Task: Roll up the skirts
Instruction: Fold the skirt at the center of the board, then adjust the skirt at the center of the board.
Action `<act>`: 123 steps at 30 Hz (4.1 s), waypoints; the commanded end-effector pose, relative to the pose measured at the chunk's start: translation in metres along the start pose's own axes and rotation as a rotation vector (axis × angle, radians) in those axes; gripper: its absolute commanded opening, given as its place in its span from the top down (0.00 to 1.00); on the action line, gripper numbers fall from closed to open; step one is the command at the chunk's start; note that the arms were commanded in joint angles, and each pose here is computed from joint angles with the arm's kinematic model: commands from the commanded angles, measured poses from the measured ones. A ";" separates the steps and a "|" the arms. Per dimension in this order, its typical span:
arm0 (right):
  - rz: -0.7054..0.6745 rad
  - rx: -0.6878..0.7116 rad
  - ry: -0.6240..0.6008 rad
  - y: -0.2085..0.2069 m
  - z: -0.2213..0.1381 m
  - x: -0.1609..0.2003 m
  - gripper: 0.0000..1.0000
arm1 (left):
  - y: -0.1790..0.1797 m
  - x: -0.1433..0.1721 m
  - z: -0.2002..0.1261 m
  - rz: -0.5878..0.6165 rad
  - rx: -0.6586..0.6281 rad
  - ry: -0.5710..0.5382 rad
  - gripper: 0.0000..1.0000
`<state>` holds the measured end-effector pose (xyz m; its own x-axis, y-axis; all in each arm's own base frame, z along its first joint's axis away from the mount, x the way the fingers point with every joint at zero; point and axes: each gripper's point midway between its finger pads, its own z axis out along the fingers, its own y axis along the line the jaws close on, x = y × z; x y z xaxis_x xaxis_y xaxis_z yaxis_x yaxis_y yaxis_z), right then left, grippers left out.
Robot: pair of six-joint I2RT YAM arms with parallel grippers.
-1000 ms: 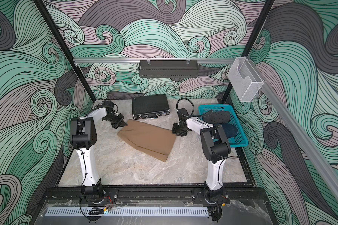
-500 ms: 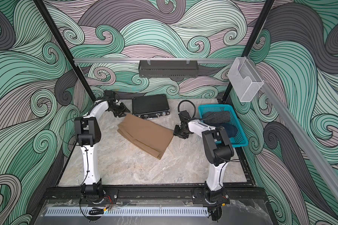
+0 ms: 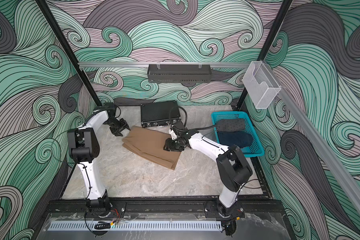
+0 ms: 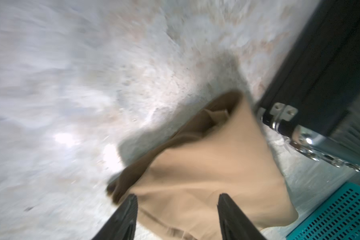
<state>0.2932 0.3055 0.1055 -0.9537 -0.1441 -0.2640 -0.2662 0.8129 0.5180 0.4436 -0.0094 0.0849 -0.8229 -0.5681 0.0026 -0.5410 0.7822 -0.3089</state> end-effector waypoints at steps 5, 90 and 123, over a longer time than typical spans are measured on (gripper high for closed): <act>-0.102 0.108 0.063 -0.021 -0.005 0.051 0.33 | 0.041 0.020 -0.001 -0.081 -0.036 -0.021 0.30; 0.167 0.010 -0.046 -0.033 -0.009 0.026 0.66 | 0.066 0.155 0.047 -0.097 -0.038 0.169 0.30; 0.292 0.541 -0.140 -0.200 -0.034 0.020 0.55 | 0.016 0.361 0.054 -0.086 0.158 0.106 0.95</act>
<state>0.3198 0.1446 0.0203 -0.9411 0.2045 -0.2694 0.1418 0.9617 0.2346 0.1461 -0.2042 0.0209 -0.8508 -0.5046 0.1465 -0.5154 0.7473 -0.4194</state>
